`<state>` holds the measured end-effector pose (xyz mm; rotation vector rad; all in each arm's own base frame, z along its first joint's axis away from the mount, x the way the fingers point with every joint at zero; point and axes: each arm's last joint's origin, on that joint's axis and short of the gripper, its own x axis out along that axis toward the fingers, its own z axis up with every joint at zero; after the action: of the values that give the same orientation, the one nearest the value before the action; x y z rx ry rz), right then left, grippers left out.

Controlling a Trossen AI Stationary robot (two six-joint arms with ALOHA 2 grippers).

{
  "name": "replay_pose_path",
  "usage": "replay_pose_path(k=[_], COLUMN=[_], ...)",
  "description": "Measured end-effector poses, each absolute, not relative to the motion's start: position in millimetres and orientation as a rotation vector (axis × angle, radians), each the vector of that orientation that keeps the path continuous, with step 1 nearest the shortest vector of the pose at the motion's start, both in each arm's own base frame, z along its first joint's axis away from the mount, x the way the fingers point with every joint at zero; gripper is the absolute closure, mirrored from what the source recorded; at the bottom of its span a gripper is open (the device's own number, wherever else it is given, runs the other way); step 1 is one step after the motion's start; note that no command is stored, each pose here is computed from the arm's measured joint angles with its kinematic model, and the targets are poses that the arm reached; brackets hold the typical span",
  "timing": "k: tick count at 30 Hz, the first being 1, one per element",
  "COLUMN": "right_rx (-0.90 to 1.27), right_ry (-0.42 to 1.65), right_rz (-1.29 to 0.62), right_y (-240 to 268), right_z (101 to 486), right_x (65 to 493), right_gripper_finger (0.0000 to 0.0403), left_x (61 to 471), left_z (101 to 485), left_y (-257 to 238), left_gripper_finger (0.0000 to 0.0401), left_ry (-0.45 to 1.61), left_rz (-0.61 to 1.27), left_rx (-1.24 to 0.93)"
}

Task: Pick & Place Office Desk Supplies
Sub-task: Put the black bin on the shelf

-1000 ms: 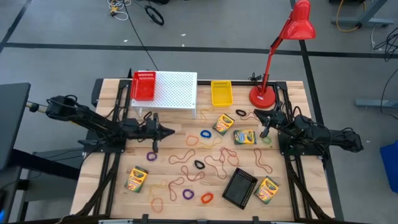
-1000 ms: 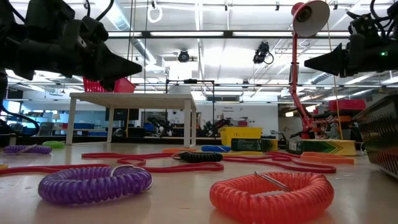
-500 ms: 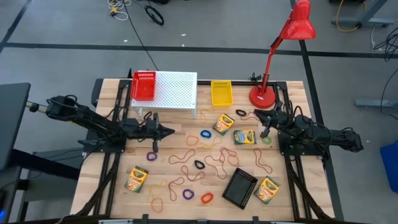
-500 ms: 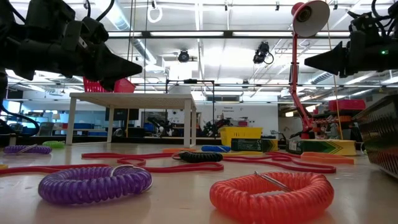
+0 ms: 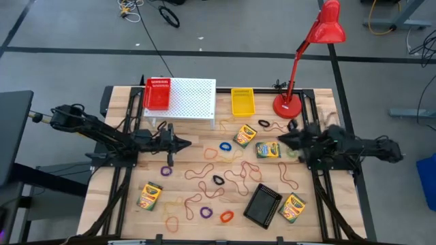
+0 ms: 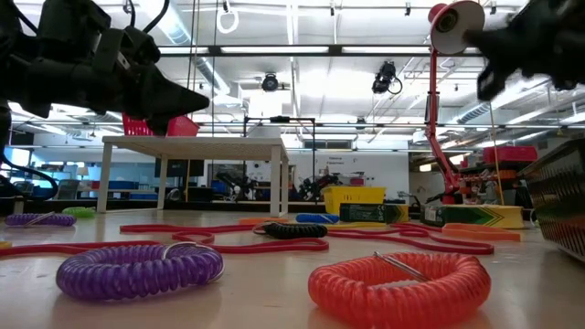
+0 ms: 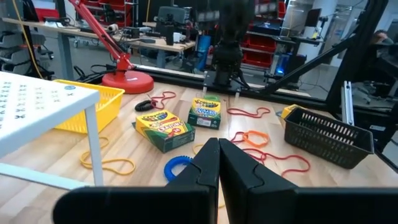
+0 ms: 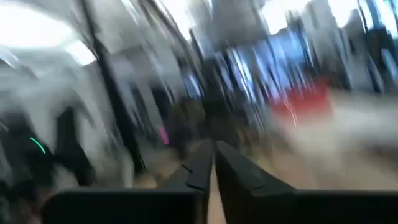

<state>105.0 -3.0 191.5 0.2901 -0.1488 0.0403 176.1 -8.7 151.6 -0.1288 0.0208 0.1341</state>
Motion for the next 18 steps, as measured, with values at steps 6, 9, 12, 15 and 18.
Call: replay_pose_path(k=[6, 9, 12, 15, 18], right_rx=[0.408, 0.419, 0.422, 0.435, 0.455], right_ry=[0.238, 0.358, 0.514, 0.695, 0.841], right_rz=[-0.113, -0.123, -0.137, -0.168, -0.191], right_y=[7.9, 19.2, 32.9, 48.3, 64.6], right_z=[166.4, 169.2, 176.6, 181.3, 184.4], right_x=[128.0, 140.0, 152.0, 161.1, 167.9], right_gripper_finger=[0.0398, 0.0399, 0.0400, 0.0400, 0.0399], left_x=[176.1, 176.1, 176.1, 176.1, 176.2], left_z=[151.5, 151.3, 151.3, 151.3, 151.4], left_y=[-8.7, -8.7, -8.7, -8.7, -8.7], left_gripper_finger=[0.0392, 0.0392, 0.0392, 0.0392, 0.0392], left_ry=[0.020, 0.021, 0.021, 0.021, 0.020], left_rz=[0.135, 0.135, 0.135, 0.135, 0.135], left_rx=[-0.168, -0.172, -0.174, -0.171, -0.171])
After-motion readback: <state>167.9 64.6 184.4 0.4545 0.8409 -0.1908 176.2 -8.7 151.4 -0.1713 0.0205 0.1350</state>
